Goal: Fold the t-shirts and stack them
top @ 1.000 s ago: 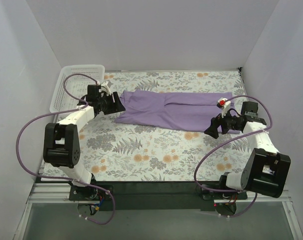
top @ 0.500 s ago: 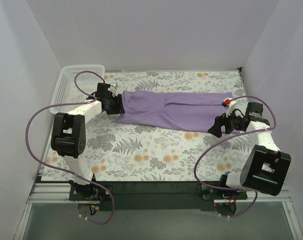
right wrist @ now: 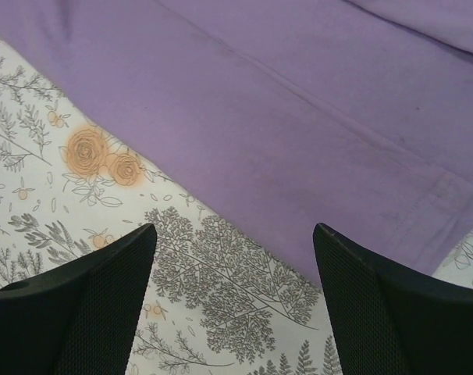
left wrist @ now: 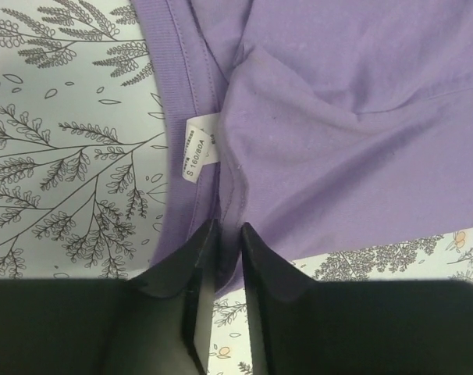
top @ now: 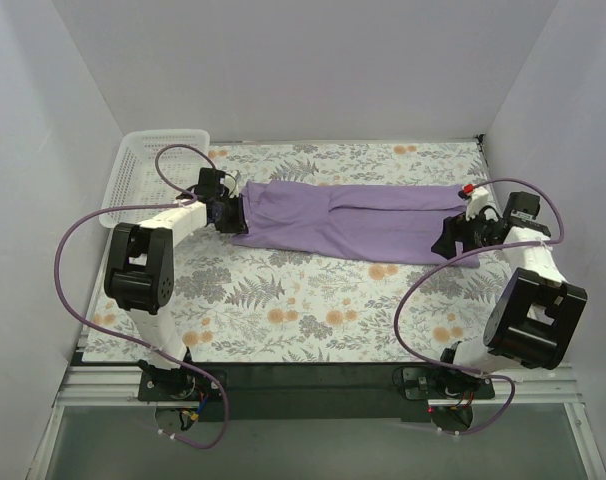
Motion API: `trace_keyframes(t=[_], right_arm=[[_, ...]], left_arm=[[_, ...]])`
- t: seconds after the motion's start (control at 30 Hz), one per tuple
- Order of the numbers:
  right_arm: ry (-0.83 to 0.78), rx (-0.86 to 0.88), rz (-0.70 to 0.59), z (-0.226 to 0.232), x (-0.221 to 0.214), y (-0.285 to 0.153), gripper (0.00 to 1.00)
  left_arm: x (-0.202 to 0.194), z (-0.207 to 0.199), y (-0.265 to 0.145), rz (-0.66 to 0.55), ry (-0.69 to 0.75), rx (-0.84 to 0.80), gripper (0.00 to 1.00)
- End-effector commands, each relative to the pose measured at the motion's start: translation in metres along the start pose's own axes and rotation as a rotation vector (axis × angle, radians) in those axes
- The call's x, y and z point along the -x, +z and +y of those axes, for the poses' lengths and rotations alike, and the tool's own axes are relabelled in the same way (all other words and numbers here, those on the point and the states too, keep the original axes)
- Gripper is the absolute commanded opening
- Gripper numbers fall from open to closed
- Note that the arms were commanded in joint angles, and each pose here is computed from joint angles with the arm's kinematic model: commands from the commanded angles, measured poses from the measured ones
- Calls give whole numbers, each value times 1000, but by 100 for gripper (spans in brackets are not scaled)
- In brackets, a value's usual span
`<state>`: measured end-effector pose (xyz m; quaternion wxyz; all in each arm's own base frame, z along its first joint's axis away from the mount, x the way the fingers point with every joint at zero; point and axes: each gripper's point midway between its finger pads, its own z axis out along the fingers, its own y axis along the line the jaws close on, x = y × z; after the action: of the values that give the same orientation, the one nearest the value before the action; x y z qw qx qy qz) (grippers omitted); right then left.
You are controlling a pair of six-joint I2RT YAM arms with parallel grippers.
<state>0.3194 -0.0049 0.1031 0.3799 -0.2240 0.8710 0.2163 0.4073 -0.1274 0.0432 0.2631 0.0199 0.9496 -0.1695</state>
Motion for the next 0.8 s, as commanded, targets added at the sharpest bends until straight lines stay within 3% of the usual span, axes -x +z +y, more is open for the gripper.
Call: trace_keyframes(t=[0.0, 0.07, 0.1, 0.5, 0.77], right_arm=[[12, -75, -11, -24, 17, -9, 87], [36, -101, 2, -34, 16, -9, 83], [45, -124, 6, -40, 19, -12, 82], [204, -264, 42, -103, 18, -20, 68], [293, -281, 130, -127, -13, -8, 56]], left_arm=[[13, -9, -10, -32, 30, -27, 13], [14, -10, -14, -42, 32, -28, 1], [14, -11, -16, -44, 31, -30, 0], [7, -24, -31, -36, 43, -85, 0], [10, -26, -37, -36, 47, -88, 0]])
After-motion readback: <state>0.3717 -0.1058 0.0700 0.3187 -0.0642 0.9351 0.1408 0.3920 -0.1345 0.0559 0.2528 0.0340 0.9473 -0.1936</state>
